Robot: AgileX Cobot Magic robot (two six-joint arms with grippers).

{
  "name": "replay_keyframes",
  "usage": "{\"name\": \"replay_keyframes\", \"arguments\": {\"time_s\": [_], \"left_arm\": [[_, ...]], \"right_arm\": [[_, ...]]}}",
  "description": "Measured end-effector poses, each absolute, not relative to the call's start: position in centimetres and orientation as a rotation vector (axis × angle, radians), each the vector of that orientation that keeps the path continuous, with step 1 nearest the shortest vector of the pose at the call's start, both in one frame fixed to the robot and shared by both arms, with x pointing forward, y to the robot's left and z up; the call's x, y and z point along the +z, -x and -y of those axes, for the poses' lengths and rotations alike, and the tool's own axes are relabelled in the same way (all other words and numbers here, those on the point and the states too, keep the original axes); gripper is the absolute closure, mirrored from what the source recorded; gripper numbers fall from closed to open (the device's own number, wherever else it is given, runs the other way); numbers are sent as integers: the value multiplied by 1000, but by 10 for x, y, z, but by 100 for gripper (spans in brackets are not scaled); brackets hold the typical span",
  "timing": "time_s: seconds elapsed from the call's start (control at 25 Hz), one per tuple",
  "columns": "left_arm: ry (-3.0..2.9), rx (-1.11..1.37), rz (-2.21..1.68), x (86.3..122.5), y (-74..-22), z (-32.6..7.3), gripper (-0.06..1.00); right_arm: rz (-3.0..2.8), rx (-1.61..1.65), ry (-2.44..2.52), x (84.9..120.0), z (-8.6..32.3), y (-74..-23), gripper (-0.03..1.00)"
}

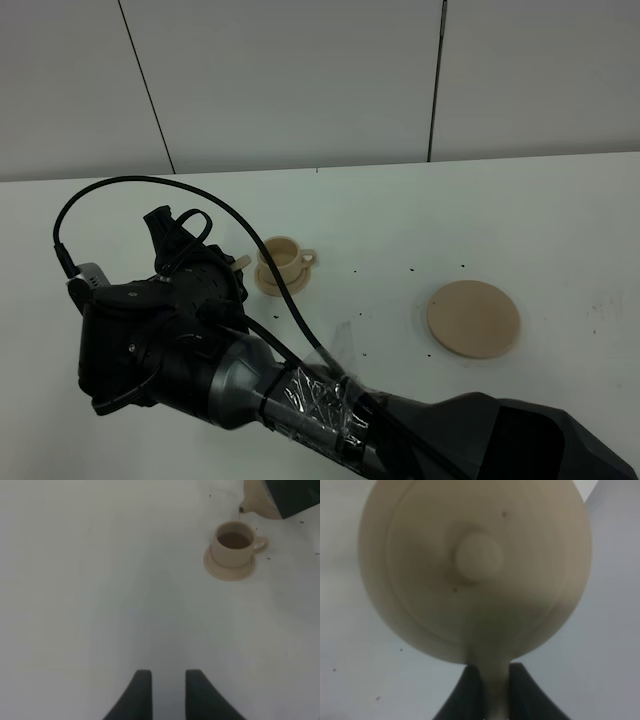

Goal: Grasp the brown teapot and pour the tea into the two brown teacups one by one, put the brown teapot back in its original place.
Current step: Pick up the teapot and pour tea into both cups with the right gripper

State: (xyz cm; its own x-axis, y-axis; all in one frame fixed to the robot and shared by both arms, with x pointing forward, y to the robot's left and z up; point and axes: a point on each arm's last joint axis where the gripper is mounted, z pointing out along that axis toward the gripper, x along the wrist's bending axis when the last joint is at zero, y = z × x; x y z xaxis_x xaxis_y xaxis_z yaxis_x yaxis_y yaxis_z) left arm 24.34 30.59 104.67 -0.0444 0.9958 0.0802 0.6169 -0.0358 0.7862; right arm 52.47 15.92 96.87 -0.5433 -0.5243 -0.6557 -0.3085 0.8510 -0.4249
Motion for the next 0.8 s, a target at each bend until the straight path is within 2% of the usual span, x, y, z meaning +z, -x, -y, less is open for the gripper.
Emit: {"name": "replay_keyframes", "arguments": {"time_s": [0.8], "left_arm": [[-1700,918,-1710,1047,-243,-306,71]], "right_arm": [[-2187,-326,601,968,-159,-524,87]]}}
